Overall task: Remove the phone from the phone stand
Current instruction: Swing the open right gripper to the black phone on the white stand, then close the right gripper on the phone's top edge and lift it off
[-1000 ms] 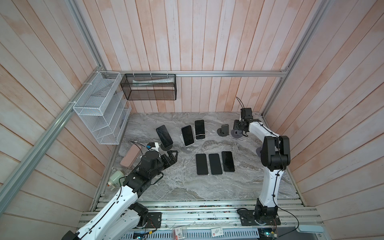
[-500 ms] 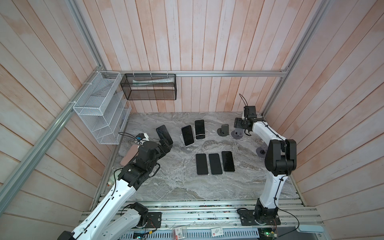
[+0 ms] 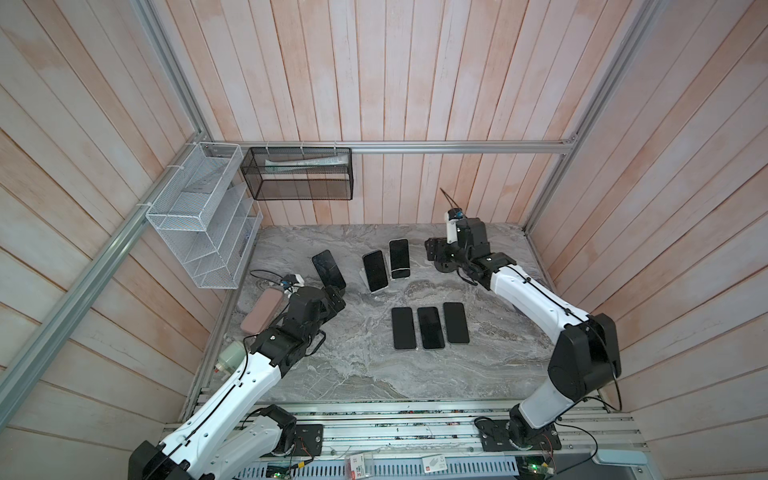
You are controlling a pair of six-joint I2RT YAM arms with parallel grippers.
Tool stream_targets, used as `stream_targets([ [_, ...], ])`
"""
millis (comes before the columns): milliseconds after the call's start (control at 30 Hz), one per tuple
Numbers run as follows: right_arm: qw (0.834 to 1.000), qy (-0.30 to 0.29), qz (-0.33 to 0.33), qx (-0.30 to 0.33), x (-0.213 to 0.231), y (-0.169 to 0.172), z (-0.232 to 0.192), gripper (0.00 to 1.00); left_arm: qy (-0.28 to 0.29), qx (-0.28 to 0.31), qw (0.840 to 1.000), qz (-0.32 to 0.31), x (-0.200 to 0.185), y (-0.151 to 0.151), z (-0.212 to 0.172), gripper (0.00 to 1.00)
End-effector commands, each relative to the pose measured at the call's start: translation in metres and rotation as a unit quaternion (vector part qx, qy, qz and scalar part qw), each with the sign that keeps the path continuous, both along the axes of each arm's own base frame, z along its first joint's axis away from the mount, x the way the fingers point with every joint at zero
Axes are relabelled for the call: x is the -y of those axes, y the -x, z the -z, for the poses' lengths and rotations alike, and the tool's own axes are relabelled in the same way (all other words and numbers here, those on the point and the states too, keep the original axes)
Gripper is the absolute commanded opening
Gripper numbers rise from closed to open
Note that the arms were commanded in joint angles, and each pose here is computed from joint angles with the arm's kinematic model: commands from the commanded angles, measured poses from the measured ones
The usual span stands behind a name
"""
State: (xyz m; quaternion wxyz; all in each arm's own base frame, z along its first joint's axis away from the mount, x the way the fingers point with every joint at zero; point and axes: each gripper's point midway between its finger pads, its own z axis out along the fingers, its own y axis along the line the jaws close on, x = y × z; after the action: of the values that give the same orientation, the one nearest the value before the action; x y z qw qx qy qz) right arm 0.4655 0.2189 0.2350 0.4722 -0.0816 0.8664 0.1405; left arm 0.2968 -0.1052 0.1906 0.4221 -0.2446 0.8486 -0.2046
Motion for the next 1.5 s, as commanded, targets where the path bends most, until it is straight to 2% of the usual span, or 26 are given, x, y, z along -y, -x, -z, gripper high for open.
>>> stream_targets([
  [0, 1.000, 0.021, 0.009, 0.003, -0.014, -0.020, 0.006, 0.95, 0.069, -0.005, 0.997, 0.039, 0.020, 0.011, 0.013, 1.00],
  [200, 1.000, 0.018, -0.011, -0.007, -0.042, -0.052, 0.019, 0.96, 0.116, -0.011, 0.992, 0.038, 0.017, 0.033, 0.037, 1.00],
  [467, 0.999, 0.046, -0.003, -0.016, -0.059, -0.085, 0.041, 0.98, 0.092, 0.012, 0.995, 0.020, -0.002, 0.046, 0.030, 1.00],
  [633, 0.998, 0.055, -0.014, -0.016, -0.080, -0.088, 0.051, 0.98, 0.089, 0.027, 0.995, 0.025, -0.004, 0.048, 0.027, 1.00],
  [733, 0.999, 0.036, -0.032, -0.019, -0.093, -0.089, 0.058, 0.98, 0.085, 0.030, 0.995, 0.031, -0.002, 0.047, 0.025, 1.00],
  [1000, 0.999, 0.027, -0.023, -0.026, -0.102, -0.100, 0.071, 0.98, 0.074, 0.032, 0.996, 0.039, -0.002, 0.047, 0.026, 1.00],
  [1233, 0.997, 0.055, 0.002, -0.055, -0.100, -0.109, 0.089, 0.95, 0.067, 0.026, 0.997, 0.033, -0.006, 0.049, 0.032, 1.00],
  [1467, 0.996, 0.074, 0.008, -0.053, -0.107, -0.101, 0.096, 0.94, 0.069, 0.025, 0.997, 0.038, -0.005, 0.049, 0.032, 1.00],
])
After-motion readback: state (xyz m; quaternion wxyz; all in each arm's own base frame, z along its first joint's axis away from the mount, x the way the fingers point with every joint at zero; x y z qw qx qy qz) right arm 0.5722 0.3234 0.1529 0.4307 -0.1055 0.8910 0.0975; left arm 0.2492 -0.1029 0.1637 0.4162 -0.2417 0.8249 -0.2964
